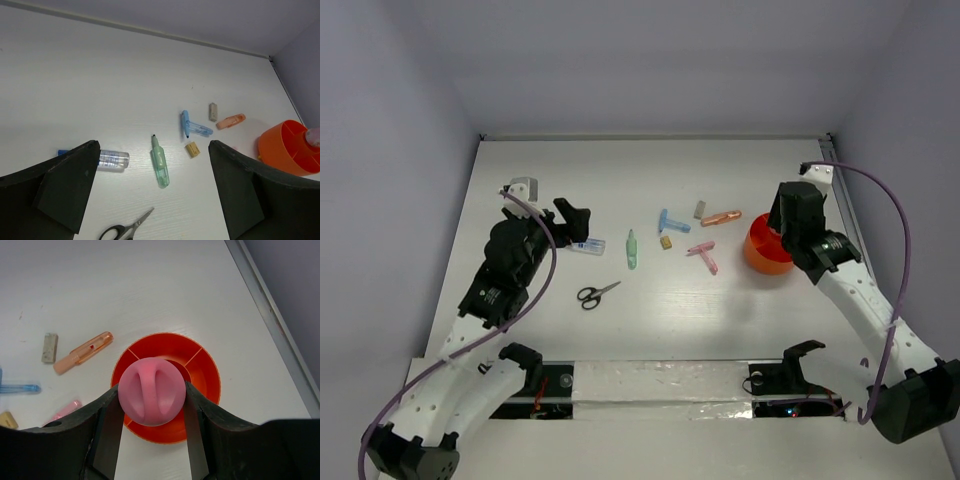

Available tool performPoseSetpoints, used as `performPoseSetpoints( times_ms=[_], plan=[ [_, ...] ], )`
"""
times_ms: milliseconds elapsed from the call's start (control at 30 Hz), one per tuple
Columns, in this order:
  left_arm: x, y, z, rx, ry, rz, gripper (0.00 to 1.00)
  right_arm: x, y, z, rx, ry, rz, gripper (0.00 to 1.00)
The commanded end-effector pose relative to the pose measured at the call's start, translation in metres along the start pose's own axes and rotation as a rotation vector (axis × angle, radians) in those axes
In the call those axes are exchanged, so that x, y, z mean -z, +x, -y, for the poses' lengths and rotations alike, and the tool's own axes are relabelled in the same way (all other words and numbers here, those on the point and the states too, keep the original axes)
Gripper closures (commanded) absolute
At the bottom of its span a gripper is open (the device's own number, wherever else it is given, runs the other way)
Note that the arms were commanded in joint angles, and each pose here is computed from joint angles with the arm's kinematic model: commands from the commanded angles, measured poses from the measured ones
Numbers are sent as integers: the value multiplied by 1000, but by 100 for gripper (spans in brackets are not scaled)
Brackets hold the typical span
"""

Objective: Sort the stationery into containers
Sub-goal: Place the stationery in the storage box.

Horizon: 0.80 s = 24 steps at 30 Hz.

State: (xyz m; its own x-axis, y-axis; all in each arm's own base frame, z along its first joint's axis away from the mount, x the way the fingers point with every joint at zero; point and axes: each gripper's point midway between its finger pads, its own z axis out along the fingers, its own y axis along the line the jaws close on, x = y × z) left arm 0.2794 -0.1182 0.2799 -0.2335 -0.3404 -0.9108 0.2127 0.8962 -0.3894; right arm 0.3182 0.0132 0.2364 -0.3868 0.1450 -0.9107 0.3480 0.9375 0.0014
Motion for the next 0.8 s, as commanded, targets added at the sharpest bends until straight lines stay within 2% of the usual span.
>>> performPoseSetpoints(
  times_ms=[0, 300, 533, 600, 700, 733, 767],
  plan=[
    [0, -19, 2, 46, -32, 35, 12, 6, -12, 8, -54, 25, 51, 88],
    [-14, 23, -22, 224, -182, -66, 14, 4, 5, 11, -53, 40, 9, 88],
    [-20, 58, -40, 320, -286, -128, 14, -4, 18, 14, -65, 69, -11, 82],
    [-21, 68, -41, 333, -282, -151, 14, -6, 18, 12, -69, 68, -12, 73],
    [-22, 69, -38, 338, -267, -153, 14, -10, 22, 8, -69, 59, -26, 52],
    [-22, 66, -37, 324, -260, -150, 13, -11, 22, 7, -69, 57, -26, 44],
    [-21, 63, -36, 314, -252, -144, 13, -12, 23, 5, -67, 50, -28, 31]
  ],
)
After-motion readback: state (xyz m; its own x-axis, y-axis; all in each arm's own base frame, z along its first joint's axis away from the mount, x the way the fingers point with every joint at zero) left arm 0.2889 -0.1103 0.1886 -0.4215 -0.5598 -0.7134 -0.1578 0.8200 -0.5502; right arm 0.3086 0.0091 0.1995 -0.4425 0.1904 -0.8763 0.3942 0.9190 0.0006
